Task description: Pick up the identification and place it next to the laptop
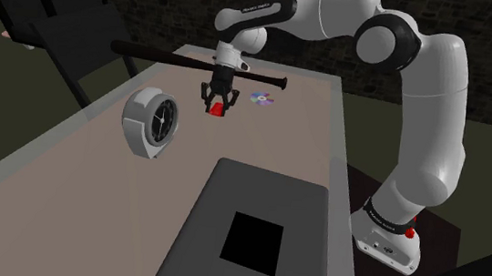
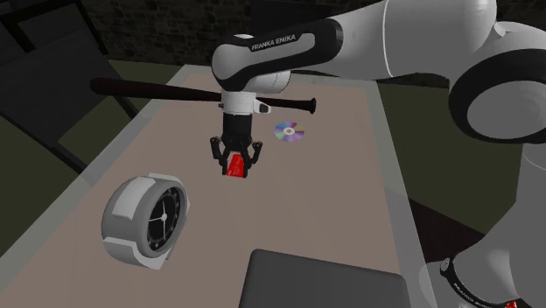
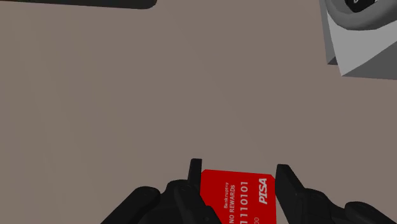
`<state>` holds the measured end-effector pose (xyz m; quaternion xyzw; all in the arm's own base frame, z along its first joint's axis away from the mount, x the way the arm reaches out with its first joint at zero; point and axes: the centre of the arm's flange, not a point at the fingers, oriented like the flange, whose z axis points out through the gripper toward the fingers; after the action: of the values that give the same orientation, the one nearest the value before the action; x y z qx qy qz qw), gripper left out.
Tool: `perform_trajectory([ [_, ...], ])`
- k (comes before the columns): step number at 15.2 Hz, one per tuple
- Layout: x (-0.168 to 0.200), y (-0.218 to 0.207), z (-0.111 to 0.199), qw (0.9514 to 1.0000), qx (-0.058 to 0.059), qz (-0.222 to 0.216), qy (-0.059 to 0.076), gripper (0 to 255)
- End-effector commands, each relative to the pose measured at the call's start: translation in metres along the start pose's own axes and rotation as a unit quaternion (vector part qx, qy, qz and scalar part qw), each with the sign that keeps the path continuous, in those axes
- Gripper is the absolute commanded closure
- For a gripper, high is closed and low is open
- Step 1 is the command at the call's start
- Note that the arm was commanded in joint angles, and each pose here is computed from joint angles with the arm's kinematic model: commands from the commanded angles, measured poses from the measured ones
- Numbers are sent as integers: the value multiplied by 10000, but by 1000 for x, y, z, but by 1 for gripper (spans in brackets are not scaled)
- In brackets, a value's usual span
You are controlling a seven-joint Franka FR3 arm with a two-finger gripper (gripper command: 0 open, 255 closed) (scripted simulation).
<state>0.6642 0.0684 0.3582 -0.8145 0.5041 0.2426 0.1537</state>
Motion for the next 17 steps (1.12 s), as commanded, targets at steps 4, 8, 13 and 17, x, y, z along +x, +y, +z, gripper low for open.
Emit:
perform_trajectory([
  [4, -14, 0, -22, 10000, -1, 1, -1, 255],
  [8, -25, 0, -39, 10000, -1, 1, -1, 255],
  [13, -46, 4, -49, 10000, -1, 1, -1, 255],
  [17, -88, 22, -21, 10000, -1, 1, -1, 255],
])
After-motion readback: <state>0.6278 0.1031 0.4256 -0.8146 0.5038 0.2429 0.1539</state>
